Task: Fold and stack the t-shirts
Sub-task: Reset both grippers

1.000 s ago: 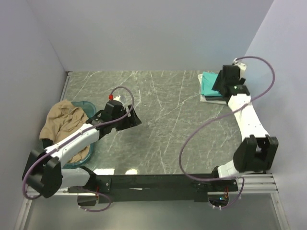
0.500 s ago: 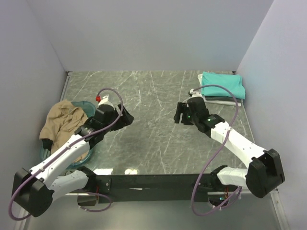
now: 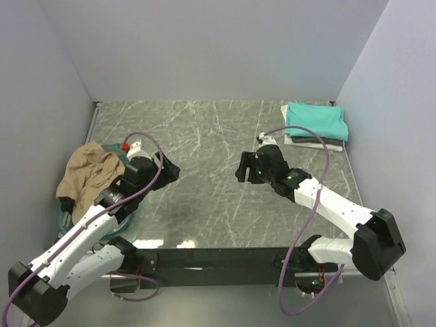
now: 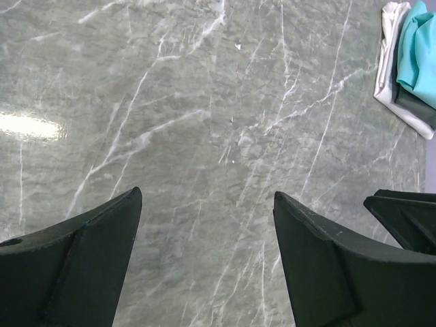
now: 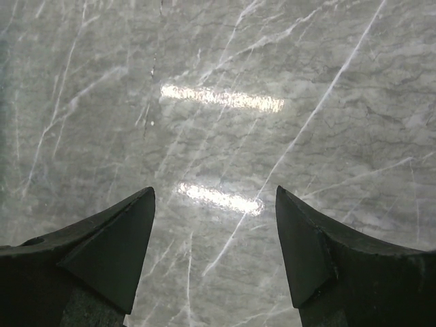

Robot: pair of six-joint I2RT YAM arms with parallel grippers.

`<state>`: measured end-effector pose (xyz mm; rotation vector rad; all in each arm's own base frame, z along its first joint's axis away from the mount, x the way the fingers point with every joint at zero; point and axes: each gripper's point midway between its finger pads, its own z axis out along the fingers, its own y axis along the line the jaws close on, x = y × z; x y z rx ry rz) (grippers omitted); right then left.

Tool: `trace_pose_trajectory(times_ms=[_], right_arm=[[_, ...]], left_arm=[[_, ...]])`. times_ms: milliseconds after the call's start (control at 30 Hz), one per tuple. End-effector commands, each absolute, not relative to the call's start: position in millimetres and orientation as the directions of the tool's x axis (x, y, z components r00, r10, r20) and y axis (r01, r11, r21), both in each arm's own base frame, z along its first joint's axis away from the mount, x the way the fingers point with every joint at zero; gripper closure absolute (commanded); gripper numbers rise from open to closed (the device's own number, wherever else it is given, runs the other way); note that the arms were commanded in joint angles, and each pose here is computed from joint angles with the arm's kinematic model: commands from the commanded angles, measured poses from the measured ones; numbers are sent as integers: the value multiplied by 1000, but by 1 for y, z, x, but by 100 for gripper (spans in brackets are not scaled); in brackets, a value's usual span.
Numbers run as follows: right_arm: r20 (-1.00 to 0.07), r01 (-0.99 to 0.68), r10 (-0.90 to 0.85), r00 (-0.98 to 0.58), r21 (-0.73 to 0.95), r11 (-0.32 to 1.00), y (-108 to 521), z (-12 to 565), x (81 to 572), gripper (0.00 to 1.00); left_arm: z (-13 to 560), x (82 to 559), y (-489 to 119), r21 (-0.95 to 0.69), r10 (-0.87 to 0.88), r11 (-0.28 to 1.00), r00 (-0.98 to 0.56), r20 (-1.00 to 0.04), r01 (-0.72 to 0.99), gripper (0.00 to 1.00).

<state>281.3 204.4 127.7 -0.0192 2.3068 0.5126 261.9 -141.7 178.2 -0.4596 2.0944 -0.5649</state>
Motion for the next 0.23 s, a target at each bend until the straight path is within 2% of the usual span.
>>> trace_pose_trajectory(times_ms=[0, 200], right_arm=[[-725, -170, 175, -666, 376, 911, 211, 143, 293, 22], [-728, -177, 170, -664, 374, 910, 213, 142, 293, 22]], left_arm=[[179, 261, -138, -547, -522, 829, -519, -677, -122, 16], [178, 257, -131, -542, -532, 828, -510, -676, -145, 15]])
